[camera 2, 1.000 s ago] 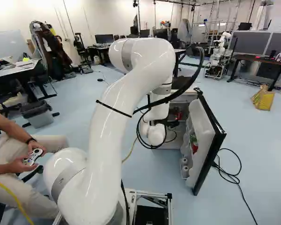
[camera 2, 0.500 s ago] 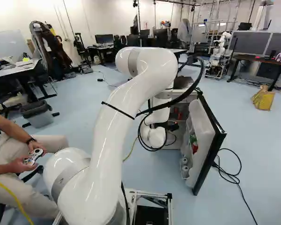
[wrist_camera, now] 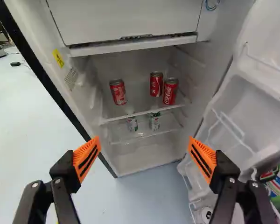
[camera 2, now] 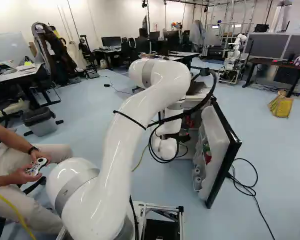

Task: Grab a drink from the fridge

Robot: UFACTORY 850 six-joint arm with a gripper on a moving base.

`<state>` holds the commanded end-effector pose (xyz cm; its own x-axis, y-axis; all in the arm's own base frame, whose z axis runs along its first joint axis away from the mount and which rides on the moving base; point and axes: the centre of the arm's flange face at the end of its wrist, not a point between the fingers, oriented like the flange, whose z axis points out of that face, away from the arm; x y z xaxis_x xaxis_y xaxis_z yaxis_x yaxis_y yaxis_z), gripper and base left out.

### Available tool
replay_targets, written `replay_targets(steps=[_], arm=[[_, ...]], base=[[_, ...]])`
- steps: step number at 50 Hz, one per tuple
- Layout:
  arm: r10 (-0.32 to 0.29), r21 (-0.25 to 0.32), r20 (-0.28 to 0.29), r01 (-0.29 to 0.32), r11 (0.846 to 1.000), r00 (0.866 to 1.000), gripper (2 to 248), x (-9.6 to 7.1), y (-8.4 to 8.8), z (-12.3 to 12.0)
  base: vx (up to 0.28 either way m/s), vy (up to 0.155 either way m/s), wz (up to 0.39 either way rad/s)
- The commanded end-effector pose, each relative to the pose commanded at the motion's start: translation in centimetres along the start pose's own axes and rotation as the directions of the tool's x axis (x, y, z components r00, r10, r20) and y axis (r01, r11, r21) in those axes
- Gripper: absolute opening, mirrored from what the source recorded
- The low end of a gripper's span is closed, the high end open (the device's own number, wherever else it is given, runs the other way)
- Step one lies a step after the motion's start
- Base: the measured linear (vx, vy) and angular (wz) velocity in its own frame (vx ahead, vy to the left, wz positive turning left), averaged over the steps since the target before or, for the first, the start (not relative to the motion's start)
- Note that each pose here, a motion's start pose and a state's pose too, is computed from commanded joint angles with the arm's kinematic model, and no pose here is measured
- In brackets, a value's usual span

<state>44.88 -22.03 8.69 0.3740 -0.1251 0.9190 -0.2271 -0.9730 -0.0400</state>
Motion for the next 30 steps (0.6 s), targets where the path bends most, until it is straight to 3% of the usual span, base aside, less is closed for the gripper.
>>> replay_targets(steps=[30], arm=[[-0.01,0.017,0.033,0.009,1.0,0.999,247,-3.1,-0.1,4.0]], base=[[0.0,0.0,0.0]])
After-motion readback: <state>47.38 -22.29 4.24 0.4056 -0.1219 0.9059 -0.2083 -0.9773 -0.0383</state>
